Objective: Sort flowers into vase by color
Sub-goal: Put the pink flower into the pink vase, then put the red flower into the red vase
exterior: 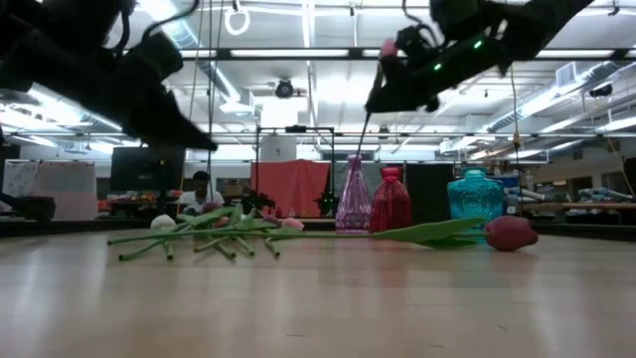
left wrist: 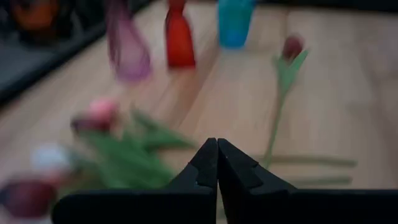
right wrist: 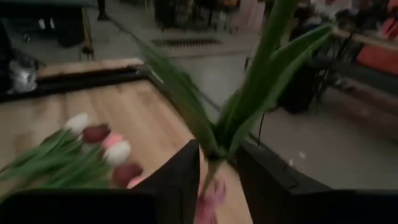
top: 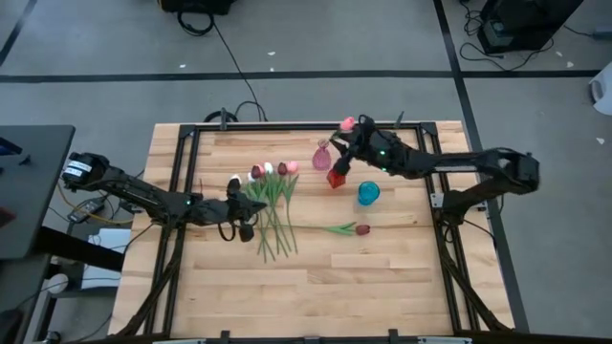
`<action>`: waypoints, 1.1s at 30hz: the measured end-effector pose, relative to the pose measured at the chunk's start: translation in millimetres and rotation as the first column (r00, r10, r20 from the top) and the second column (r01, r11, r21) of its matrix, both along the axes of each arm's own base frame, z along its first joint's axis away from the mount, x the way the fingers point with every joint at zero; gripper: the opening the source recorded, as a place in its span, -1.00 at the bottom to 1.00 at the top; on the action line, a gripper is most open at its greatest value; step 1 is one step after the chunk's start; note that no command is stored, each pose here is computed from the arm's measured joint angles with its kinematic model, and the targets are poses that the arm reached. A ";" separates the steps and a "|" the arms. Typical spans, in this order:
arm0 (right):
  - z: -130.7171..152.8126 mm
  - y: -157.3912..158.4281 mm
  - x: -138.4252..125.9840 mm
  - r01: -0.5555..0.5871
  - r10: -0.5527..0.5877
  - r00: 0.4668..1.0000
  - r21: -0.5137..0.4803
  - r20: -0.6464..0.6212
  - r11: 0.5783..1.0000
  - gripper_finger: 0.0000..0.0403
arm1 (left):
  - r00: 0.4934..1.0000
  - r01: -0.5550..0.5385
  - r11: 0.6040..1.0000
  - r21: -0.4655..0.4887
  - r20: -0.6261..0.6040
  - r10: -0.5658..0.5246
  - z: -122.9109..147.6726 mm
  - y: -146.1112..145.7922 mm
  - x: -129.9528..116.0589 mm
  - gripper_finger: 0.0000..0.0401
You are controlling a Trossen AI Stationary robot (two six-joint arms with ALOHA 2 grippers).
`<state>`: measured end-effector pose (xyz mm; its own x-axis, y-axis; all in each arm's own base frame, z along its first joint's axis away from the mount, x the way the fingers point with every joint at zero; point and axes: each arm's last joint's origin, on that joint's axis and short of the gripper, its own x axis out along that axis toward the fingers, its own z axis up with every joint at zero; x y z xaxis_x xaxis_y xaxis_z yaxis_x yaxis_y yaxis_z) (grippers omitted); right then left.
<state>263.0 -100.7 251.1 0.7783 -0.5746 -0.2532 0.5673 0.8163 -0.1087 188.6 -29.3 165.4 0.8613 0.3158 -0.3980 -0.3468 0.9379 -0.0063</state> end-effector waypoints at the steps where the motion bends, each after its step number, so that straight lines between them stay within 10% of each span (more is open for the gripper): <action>1: 4.5 4.4 -7.0 -0.001 0.001 1.000 0.023 -0.014 1.000 -0.38 | 0.999 -0.030 0.999 -0.019 -0.020 0.029 -2.5 0.9 -2.0 -0.90; 13: 18.5 29.4 -57.0 0.163 -0.090 0.970 0.326 -0.225 0.931 -0.37 | 0.996 -0.068 0.974 -0.216 -0.078 0.052 10.0 -7.4 37.7 -0.26; 21: 10.4 56.4 -42.4 0.140 -0.025 0.948 0.343 -0.318 0.929 -0.37 | 0.866 -0.246 0.961 -0.123 -0.474 0.161 -4.4 -1.6 88.7 -0.24; 33: 1.3 86.2 -18.0 0.056 0.018 0.951 0.230 -0.307 0.972 -0.38 | 0.734 -0.370 0.928 -0.032 -0.623 0.271 -32.2 20.0 99.8 -0.34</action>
